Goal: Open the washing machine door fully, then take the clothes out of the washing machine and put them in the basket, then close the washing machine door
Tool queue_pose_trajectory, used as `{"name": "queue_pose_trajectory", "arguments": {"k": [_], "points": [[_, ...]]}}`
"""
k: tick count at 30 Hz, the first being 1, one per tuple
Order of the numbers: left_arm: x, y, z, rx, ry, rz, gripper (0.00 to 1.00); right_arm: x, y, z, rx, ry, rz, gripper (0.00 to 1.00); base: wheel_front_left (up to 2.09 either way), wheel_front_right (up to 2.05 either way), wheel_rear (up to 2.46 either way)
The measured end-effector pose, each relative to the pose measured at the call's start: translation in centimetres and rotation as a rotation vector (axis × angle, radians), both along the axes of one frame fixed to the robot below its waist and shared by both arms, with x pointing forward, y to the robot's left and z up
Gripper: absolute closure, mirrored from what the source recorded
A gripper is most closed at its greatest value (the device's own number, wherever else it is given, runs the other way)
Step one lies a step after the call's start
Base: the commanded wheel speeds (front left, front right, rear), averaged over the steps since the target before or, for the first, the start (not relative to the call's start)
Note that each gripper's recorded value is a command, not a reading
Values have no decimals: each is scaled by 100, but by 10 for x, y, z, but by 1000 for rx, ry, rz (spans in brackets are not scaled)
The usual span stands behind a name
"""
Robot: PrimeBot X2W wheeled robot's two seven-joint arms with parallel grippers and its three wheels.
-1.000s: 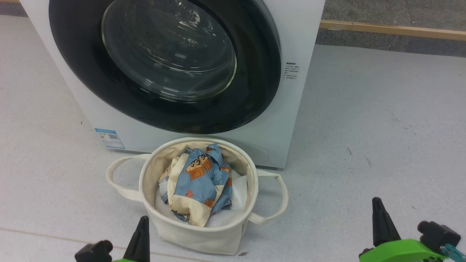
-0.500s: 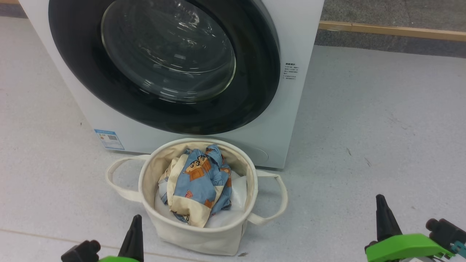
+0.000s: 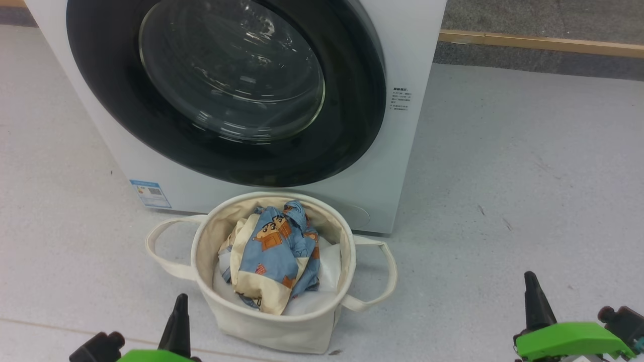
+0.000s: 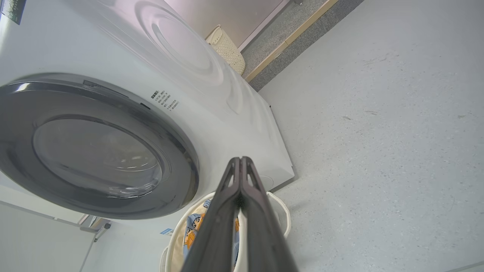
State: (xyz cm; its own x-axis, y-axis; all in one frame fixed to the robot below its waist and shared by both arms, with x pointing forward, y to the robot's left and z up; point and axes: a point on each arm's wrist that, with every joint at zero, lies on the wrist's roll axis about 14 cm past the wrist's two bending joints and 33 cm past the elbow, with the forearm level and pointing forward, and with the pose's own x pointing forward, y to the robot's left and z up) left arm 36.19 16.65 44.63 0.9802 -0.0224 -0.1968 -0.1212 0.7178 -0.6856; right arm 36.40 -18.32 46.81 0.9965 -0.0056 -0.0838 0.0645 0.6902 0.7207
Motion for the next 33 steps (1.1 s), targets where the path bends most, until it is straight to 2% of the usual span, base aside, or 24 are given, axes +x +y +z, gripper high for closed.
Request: {"name": "queue_pose_trajectory", "arguments": {"k": [33], "points": [[6,11,12,-383,-8,81,100,8,-12,7,372,-3,-56,100,0,0,0]]}}
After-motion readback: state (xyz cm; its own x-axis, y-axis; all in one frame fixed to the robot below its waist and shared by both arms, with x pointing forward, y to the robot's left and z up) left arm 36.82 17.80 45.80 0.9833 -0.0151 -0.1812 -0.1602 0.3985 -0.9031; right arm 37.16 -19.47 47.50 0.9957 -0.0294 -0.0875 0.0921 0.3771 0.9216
